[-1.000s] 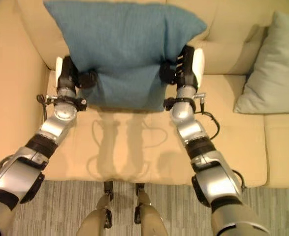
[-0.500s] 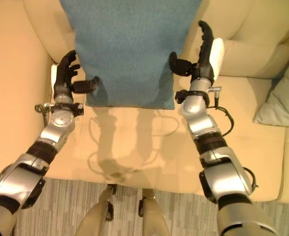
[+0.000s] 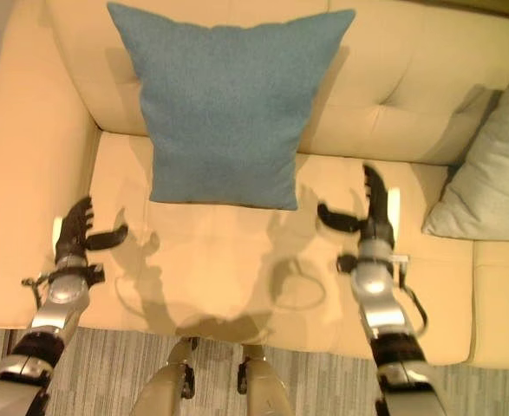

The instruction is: Pick up all the scattered cushions and arrange them neatly on the sofa.

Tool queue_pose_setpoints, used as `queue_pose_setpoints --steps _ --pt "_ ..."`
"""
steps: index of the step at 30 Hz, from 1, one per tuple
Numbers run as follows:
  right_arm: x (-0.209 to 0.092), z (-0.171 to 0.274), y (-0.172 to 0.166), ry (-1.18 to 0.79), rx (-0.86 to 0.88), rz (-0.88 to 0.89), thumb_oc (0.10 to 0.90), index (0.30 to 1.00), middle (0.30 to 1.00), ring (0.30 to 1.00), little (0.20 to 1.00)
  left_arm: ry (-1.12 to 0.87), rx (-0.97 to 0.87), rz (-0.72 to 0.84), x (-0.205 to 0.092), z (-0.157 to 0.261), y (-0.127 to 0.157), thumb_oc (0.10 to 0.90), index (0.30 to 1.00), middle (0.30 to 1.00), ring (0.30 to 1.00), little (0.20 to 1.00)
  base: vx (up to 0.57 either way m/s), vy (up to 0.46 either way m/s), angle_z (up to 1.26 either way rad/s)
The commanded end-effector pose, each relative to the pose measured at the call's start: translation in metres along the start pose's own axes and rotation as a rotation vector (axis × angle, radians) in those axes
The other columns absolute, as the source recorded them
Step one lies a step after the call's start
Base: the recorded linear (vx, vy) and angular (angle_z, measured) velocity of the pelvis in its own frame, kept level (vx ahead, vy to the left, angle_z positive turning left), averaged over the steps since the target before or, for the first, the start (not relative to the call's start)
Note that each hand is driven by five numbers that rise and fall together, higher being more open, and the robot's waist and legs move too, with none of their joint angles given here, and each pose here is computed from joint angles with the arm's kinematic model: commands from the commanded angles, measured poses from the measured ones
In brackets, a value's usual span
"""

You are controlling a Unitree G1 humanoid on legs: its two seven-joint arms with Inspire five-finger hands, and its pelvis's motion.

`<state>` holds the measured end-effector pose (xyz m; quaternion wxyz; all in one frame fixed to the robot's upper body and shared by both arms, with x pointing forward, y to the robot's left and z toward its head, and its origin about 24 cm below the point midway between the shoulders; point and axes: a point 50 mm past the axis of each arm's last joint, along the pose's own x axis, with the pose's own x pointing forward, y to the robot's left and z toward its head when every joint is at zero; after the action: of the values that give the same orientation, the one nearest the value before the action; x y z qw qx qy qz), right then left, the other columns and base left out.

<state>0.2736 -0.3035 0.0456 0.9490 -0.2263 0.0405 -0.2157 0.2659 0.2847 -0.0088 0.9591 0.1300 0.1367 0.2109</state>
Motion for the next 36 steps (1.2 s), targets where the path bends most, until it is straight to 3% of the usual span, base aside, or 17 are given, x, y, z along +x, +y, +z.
queue_pose_setpoints --steps 1,8,14,26,36 --pt "-0.018 -0.022 -0.010 0.024 -0.019 -0.017 0.800 0.900 0.900 0.900 0.900 0.063 0.093 -0.042 -0.016 -0.032 0.011 0.800 0.900 0.900 0.900 0.900 0.02 -0.024 -0.11" --pt "-0.070 -0.087 0.011 0.282 -0.101 0.126 0.800 0.900 0.900 0.900 0.900 0.386 0.140 -0.135 -0.082 -0.119 0.009 0.800 0.900 0.900 0.900 0.900 -0.01 -0.047 0.00" --pt "-0.099 -0.121 0.029 0.436 -0.159 0.241 0.800 0.900 0.900 0.900 0.900 0.559 0.234 -0.223 -0.114 -0.155 0.002 0.800 0.900 0.900 0.900 0.900 -0.07 -0.048 0.07" --pt "-0.124 -0.157 0.043 0.660 -0.289 0.357 0.800 0.900 0.900 0.900 0.900 0.668 0.309 -0.272 -0.124 -0.171 -0.012 0.800 0.900 0.900 0.900 0.900 -0.19 0.033 0.17" --pt "-0.138 -0.169 0.053 0.764 -0.362 0.401 0.800 0.900 0.900 0.900 0.900 0.615 0.344 -0.278 -0.107 -0.159 -0.021 0.800 0.900 0.900 0.900 0.900 -0.19 0.163 0.03"
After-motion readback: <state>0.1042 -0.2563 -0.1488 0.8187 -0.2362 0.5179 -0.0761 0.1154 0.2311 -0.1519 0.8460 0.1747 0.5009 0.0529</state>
